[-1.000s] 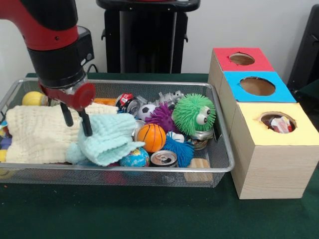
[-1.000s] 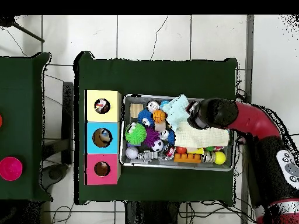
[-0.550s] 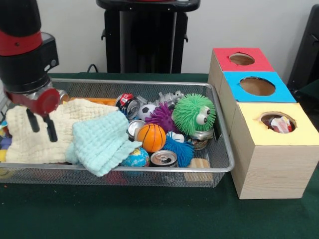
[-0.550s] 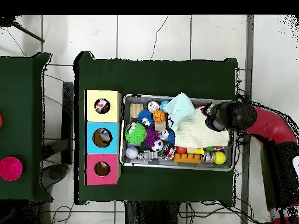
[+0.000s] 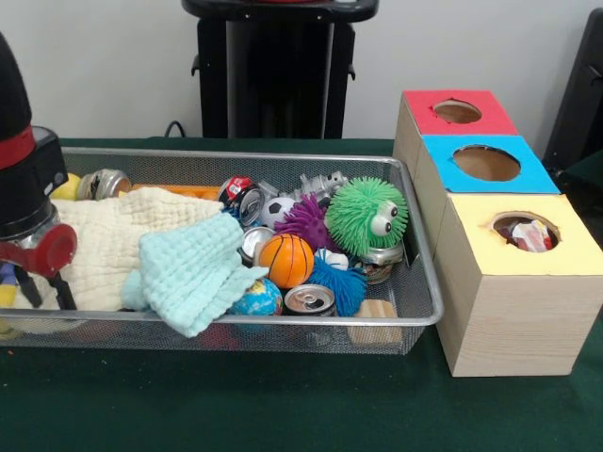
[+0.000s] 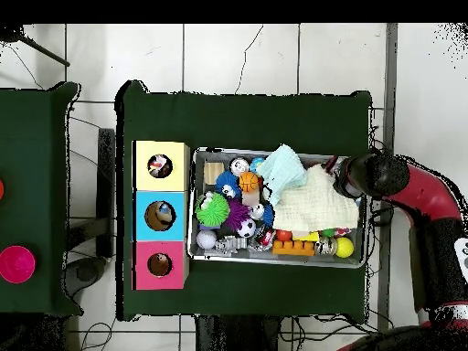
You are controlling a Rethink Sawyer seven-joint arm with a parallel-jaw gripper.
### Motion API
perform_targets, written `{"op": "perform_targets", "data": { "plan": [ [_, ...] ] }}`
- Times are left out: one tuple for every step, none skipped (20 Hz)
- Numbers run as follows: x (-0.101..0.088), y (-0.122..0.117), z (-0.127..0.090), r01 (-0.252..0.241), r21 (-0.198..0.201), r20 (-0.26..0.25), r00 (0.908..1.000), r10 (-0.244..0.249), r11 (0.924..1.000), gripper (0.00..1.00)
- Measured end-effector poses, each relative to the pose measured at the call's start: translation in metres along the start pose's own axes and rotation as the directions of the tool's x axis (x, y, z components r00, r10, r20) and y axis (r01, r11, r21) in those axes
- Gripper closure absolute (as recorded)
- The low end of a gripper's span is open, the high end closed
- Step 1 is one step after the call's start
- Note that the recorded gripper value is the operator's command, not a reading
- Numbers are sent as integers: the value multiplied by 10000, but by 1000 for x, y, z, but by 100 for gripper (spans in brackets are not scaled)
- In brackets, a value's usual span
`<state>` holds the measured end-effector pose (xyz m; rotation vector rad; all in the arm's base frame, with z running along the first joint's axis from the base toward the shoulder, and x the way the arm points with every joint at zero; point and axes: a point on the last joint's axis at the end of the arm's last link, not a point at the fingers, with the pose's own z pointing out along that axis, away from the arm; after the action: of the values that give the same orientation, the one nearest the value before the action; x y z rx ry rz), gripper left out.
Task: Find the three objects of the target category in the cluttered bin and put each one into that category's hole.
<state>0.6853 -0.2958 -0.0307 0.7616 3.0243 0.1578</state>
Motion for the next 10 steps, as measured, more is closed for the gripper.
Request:
{"op": "perform_targets", "data": {
  "plan": [
    [-1,2,1,33,-59,-35,10000,-33,10000,0],
    [-2,4,3,47,-98,-49,10000,-47,9999,0],
    [-2,7,6,60,-129,-57,10000,-61,9999,0],
    [-2,8,8,71,-133,-69,10000,-72,9999,0],
    [-2,9,10,75,-148,-91,9999,-77,9999,0],
    [-1,9,11,84,-146,-104,9999,-85,9999,0],
    [-1,9,11,94,-136,-102,9999,-95,9999,0],
    [-1,9,11,102,-128,-99,9999,-103,9999,0],
    [-1,10,11,121,-110,-92,9999,-122,9999,0],
    [-1,10,11,140,-94,-85,9999,-141,9999,0]
  ]
}}
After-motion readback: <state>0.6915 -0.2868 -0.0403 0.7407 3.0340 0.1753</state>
